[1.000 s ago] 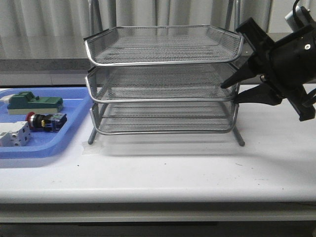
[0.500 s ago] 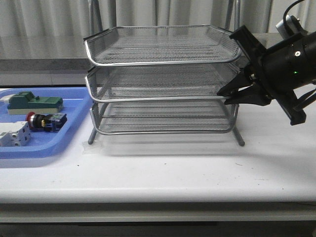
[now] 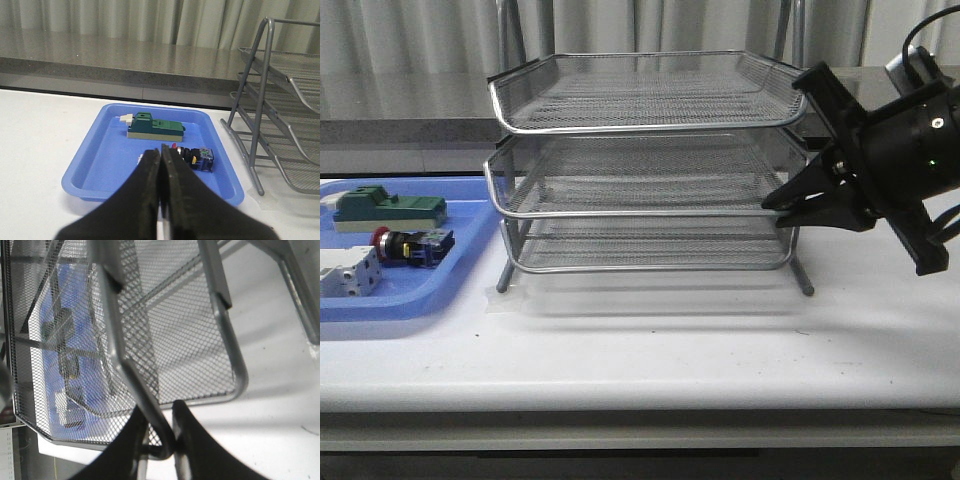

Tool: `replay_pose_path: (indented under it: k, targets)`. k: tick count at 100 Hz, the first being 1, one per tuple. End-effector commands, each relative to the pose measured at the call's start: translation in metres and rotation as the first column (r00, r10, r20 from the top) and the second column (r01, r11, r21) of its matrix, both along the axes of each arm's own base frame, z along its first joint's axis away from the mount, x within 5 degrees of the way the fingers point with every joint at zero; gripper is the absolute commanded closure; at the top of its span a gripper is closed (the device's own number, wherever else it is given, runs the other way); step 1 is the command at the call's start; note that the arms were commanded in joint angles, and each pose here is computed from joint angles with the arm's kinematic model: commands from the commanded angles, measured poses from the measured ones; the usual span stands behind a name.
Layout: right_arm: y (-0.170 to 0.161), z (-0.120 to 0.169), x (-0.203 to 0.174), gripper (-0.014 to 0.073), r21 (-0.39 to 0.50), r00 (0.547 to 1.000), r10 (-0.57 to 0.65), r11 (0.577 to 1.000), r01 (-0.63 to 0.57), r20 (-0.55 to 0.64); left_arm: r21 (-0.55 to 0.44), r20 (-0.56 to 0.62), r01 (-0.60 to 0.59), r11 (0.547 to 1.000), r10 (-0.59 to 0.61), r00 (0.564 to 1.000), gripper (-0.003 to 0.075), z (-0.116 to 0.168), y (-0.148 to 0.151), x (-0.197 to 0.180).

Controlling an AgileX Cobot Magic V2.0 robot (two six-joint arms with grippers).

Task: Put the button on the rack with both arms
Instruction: 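Pull the middle wire tray out toward the robot with the right gripper, release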

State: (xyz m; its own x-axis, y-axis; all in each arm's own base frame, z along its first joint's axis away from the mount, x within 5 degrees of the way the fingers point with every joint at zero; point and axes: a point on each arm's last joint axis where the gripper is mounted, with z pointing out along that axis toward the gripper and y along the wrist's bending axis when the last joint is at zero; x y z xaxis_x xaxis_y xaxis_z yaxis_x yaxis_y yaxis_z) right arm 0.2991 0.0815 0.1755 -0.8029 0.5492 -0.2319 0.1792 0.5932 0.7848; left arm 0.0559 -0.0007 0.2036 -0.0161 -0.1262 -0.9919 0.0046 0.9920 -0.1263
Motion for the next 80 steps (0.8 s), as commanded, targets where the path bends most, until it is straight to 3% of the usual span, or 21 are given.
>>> replay_pose_path:
  k: [1, 54, 66, 80]
  targets:
    - [0.007, 0.012, -0.017, 0.0656, 0.006, 0.99, 0.127, 0.992, -0.127, 0.059, -0.007, 0.068, 0.001, 1.0, 0.0, 0.998, 0.074, -0.007, 0.0, 0.0]
    - [-0.001, 0.023, -0.086, 0.064, -0.002, 0.985, 0.137, 0.991, -0.137, 0.101, -0.007, 0.068, 0.001, 1.0, 0.0, 0.998, 0.074, -0.007, 0.0, 0.0]
    - [-0.001, 0.024, -0.086, 0.054, -0.001, 0.985, 0.138, 0.99, -0.139, 0.103, -0.007, 0.068, 0.001, 1.0, 0.0, 0.998, 0.074, -0.007, 0.0, 0.0]
    - [0.002, 0.025, -0.088, 0.0302, 0.0, 0.972, 0.195, 0.98, -0.197, 0.134, -0.007, 0.068, 0.001, 1.0, 0.0, 0.998, 0.074, -0.007, 0.0, 0.0]
